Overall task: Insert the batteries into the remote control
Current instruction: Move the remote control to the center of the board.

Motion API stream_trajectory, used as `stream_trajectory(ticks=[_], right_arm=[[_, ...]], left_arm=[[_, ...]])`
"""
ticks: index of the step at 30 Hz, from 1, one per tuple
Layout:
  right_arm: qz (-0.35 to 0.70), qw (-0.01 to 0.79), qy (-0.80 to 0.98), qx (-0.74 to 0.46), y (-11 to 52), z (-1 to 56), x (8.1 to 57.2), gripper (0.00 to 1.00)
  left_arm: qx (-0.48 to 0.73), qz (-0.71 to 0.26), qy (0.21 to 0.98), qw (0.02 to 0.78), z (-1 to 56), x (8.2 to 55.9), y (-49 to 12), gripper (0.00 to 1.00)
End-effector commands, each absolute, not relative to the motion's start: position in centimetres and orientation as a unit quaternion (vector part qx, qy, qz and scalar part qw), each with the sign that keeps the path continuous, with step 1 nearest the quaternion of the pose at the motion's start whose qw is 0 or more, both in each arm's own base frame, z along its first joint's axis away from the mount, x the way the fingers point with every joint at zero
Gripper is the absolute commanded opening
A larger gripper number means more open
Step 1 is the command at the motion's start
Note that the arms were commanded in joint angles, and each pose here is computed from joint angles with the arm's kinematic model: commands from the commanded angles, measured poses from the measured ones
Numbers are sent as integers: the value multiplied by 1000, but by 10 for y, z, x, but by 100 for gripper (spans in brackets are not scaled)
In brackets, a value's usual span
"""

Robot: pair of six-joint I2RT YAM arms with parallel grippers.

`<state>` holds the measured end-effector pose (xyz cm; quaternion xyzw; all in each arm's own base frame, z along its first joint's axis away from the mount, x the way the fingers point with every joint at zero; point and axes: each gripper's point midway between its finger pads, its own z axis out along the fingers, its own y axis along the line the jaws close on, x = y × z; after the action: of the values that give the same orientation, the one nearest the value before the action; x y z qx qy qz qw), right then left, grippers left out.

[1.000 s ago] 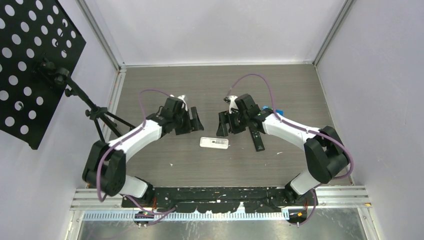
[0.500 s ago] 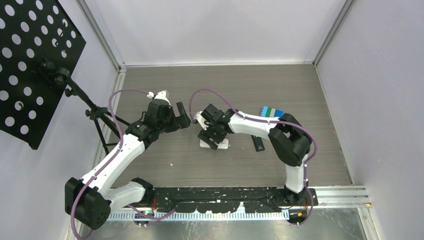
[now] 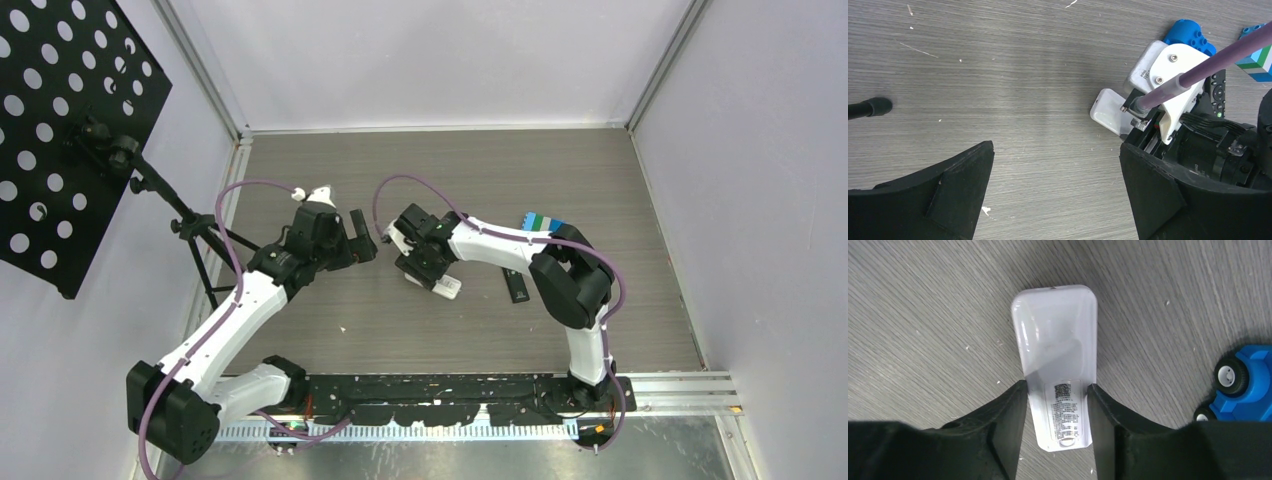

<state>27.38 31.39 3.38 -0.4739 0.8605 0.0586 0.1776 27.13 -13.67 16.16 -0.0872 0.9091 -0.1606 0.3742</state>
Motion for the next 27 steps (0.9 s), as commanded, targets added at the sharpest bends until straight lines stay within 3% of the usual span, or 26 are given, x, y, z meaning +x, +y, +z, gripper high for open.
stream_trajectory(ticks=[1, 4, 10, 13, 15, 16, 27], right_arm=[[35, 137, 886, -441, 293, 34, 264, 59], [35, 119, 897, -424, 288, 30, 262, 68], [64, 88, 909, -401, 290, 26, 261, 71], [71, 78, 913, -395, 289, 25, 261, 57], [71, 78, 915, -389, 287, 26, 262, 40], [68, 81, 916, -386, 285, 26, 262, 36], [-44, 189, 959, -206, 210, 48, 276, 32]], left_arm=[[-81, -158, 900, 398, 181, 275, -132, 100], [-80, -160, 899, 399, 183, 274, -133, 100], [-80, -163, 899, 399, 185, 272, -133, 100], [-79, -163, 899, 399, 185, 272, -133, 100], [-78, -165, 899, 399, 186, 272, -133, 100], [-77, -166, 899, 399, 186, 272, -134, 100], [-75, -168, 905, 383, 186, 270, -137, 100]])
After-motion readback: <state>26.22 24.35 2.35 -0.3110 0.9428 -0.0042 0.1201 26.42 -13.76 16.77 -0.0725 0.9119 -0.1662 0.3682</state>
